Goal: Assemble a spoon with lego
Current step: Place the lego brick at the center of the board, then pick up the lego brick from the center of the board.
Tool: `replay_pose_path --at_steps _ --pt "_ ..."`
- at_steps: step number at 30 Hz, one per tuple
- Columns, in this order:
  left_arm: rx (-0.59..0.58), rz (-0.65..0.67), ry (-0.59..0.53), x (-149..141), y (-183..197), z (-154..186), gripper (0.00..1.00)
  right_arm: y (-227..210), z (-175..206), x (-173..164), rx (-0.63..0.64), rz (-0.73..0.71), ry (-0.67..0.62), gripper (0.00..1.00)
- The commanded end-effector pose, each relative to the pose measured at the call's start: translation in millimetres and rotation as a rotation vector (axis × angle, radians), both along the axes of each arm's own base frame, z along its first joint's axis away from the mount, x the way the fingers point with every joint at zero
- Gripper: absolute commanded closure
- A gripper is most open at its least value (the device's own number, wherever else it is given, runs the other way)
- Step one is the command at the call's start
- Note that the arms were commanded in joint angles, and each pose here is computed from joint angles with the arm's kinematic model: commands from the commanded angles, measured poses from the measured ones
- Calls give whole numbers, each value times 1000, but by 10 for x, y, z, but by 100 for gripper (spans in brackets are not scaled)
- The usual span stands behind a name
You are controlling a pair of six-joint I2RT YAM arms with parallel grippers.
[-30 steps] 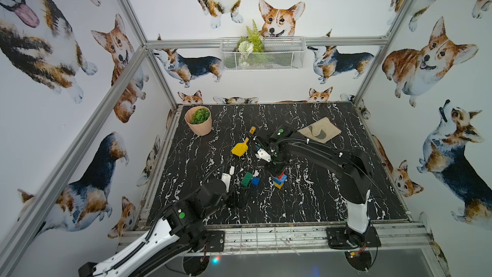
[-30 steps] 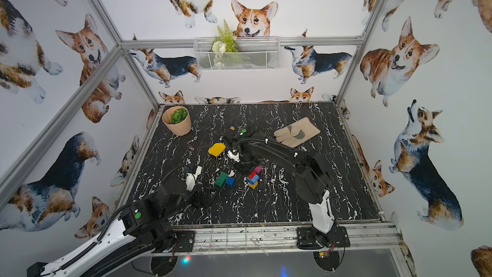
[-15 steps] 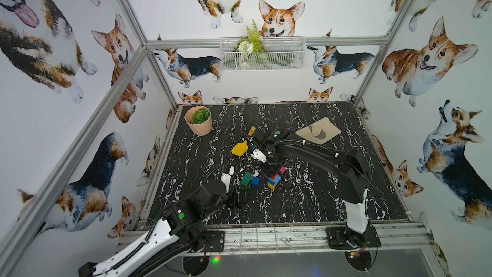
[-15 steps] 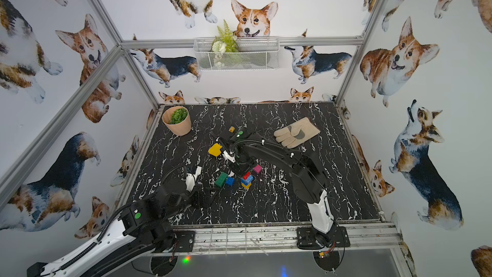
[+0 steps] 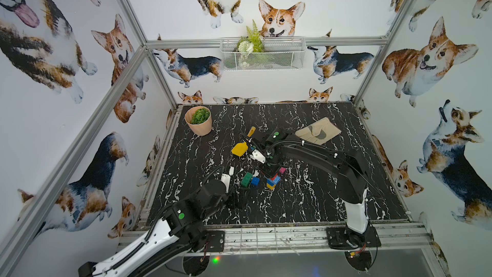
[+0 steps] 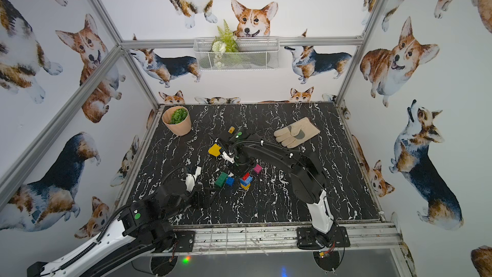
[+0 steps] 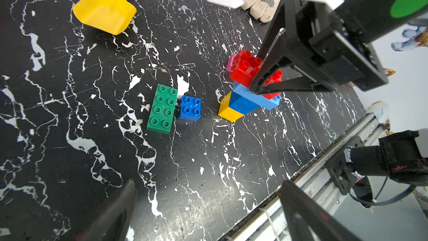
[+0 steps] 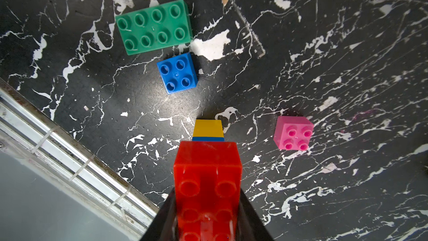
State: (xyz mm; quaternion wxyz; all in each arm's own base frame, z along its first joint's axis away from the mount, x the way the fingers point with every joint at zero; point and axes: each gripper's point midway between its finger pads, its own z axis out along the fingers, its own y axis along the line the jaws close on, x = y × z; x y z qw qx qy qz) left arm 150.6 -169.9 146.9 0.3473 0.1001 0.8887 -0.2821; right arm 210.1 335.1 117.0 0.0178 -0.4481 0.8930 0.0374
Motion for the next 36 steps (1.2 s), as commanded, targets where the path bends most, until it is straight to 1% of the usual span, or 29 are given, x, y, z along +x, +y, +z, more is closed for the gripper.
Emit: replay_pose_path --at_steps 1,3,5,10,12,15,17,18,20,22,24,26,28,30,36 --pt "7 10 2 7 14 -21 0 67 50 -5 31 -10 0 55" --pt "8 10 3 6 15 -22 0 80 60 -6 38 -9 1 51" --pt "10 11 3 6 18 -25 0 96 69 0 46 -7 0 50" --pt "9 13 2 5 22 -18 0 125 127 3 68 3 -5 39" --pt "8 11 1 2 21 -12 0 123 186 20 76 8 -24 39" --pt "10 12 2 0 23 -15 0 100 402 83 128 -8 -65 38" --pt "12 14 2 0 30 -15 0 2 608 168 174 -48 -105 28" --pt "12 17 1 1 34 -15 0 -67 692 219 196 -73 -124 26" --pt "10 21 -3 4 44 -9 0 -274 855 349 246 -150 -162 24" --pt "10 24 -6 8 49 3 0 -508 914 434 265 -212 -190 22" --pt "12 26 -8 12 53 10 0 -696 881 479 260 -257 -189 22" --pt "15 25 -8 14 52 12 0 -863 757 513 254 -305 -165 21" --pt "20 27 -8 19 54 13 0 -965 565 523 223 -320 -147 21" --pt "23 28 -7 20 55 9 0 -1052 330 531 163 -322 -136 21" --pt "31 32 2 18 64 -18 0 -1007 -134 549 103 -293 -66 21"
